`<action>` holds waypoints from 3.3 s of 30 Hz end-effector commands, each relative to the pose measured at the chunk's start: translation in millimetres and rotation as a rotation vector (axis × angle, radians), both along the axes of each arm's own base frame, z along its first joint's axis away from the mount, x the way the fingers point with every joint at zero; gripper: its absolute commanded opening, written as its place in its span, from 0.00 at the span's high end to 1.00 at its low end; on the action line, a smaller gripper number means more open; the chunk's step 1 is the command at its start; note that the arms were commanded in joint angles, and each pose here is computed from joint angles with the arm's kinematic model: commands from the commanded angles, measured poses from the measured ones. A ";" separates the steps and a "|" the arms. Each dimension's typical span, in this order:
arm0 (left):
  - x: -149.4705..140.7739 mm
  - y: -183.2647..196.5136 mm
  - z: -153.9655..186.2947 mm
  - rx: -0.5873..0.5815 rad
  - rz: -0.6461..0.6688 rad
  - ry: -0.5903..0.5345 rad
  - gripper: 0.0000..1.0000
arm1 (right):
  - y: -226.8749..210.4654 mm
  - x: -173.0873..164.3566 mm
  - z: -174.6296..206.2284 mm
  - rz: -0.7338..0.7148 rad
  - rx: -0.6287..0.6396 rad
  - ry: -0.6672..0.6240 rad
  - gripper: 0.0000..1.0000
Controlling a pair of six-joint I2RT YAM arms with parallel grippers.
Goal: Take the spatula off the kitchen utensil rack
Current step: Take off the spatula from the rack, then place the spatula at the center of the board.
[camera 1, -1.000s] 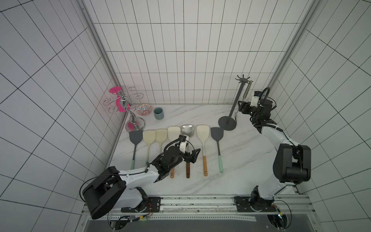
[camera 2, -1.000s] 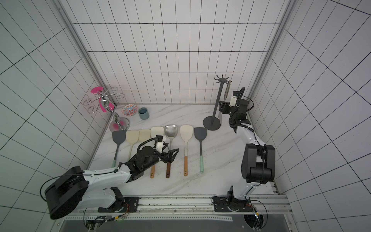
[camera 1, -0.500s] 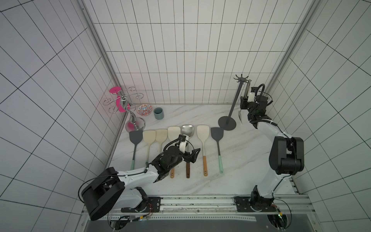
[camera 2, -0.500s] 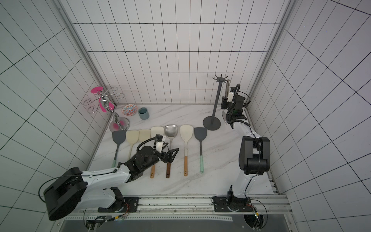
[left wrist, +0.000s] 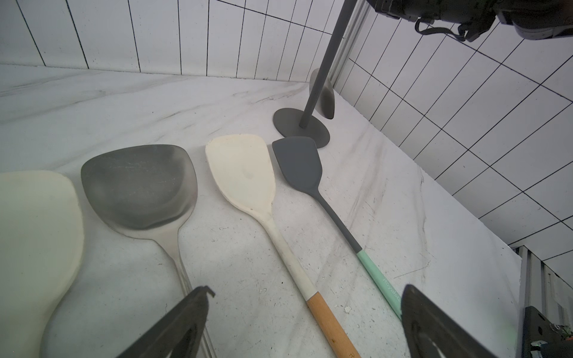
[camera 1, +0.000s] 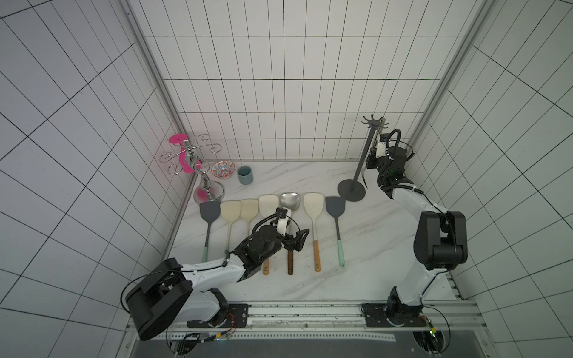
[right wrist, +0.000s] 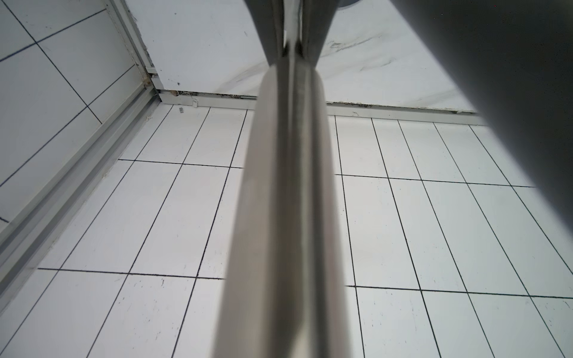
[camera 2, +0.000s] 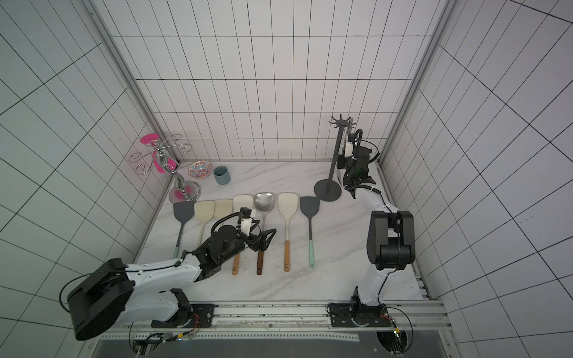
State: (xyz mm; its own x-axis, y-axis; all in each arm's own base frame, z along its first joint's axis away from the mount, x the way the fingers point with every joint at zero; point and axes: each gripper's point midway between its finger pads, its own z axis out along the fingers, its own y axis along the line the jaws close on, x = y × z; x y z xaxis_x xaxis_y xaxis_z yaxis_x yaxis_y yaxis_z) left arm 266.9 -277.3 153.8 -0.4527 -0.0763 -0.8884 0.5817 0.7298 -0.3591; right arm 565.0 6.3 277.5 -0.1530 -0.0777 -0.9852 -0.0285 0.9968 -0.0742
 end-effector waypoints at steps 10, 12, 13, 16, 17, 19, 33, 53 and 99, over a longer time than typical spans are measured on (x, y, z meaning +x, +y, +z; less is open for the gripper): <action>3.6 0.7 16.7 -0.025 0.012 -0.033 0.03 | -47.6 -26.4 98.7 -0.290 -0.088 -0.149 1.00; 3.8 1.2 16.0 -0.024 0.014 -0.033 0.03 | -52.2 -28.6 98.7 -0.313 -0.085 -0.139 1.00; 3.7 1.0 16.0 -0.023 0.013 -0.033 0.03 | -54.6 -29.2 98.4 -0.320 -0.082 -0.134 1.00; 3.9 1.2 16.1 -0.023 0.014 -0.034 0.03 | -61.2 -32.4 97.0 -0.345 -0.064 -0.121 1.00; 4.0 1.5 16.6 -0.022 0.016 -0.036 0.03 | -63.5 -34.0 97.3 -0.353 -0.057 -0.121 1.00; 4.2 2.3 16.8 -0.019 0.019 -0.039 0.03 | -67.1 -39.3 98.9 -0.365 -0.043 -0.125 1.00; 8.6 13.3 13.4 0.017 0.071 -0.068 0.03 | -42.9 -134.6 99.0 -0.180 0.134 -0.174 1.00; -3.6 29.4 61.3 -0.142 0.166 0.194 0.02 | 75.9 -216.6 74.7 0.397 0.328 -0.157 1.00; 10.1 -105.6 145.8 -0.983 -0.232 1.456 0.16 | 249.0 -319.1 56.3 0.791 -0.155 -0.443 1.00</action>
State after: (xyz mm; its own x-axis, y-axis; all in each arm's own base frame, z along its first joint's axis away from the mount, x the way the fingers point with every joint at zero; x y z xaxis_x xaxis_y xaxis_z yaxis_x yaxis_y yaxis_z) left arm 279.7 -378.8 282.9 -0.8528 -0.1613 0.4966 -0.4943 -0.0572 -0.8674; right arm 249.5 257.5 327.9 0.3172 -0.1452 -0.9372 -0.6758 0.6586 -0.3309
